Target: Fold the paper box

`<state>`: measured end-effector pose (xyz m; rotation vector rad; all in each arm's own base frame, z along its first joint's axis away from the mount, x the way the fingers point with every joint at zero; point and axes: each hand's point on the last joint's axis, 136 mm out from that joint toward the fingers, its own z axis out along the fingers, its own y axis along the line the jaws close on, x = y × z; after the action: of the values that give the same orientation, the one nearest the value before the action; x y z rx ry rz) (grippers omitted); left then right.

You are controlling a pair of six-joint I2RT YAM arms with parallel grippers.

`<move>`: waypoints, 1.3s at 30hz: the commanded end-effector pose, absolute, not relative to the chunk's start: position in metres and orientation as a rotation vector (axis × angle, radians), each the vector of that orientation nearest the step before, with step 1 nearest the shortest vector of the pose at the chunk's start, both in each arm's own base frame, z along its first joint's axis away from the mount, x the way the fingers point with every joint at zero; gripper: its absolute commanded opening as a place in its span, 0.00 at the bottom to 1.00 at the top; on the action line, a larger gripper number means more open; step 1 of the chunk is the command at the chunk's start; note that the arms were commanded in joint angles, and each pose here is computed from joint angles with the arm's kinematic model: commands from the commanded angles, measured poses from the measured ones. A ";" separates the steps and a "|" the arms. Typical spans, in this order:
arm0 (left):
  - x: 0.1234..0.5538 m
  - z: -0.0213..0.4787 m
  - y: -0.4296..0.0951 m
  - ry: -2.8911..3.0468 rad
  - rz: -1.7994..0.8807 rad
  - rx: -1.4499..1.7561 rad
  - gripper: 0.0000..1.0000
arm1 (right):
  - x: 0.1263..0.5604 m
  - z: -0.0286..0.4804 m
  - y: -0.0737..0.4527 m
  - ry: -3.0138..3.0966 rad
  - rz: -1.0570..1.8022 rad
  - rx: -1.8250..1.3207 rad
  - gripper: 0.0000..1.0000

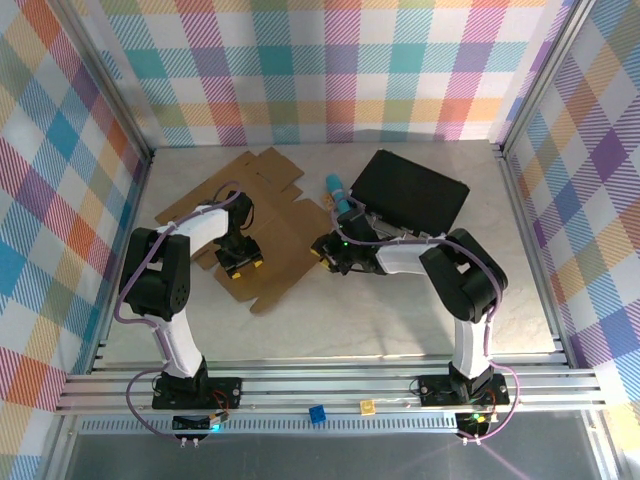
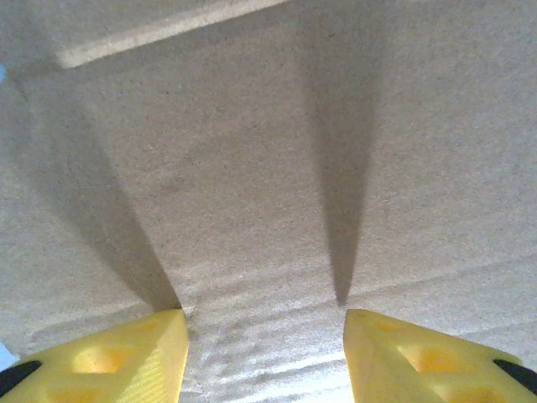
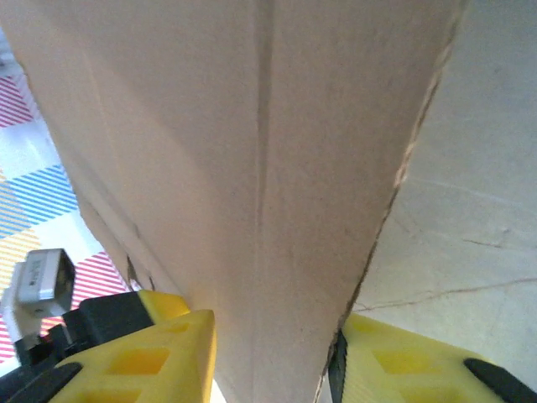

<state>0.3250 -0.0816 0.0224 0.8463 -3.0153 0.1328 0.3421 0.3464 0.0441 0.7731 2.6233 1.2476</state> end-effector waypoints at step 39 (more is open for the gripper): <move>0.304 0.446 -0.222 -4.156 1.127 -0.646 0.79 | 0.375 0.472 0.238 1.981 0.895 -0.062 0.00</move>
<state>0.3113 -0.2092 0.4072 -0.1244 -3.9349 1.2545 0.3852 0.2619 0.4425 -0.0086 2.0573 0.9900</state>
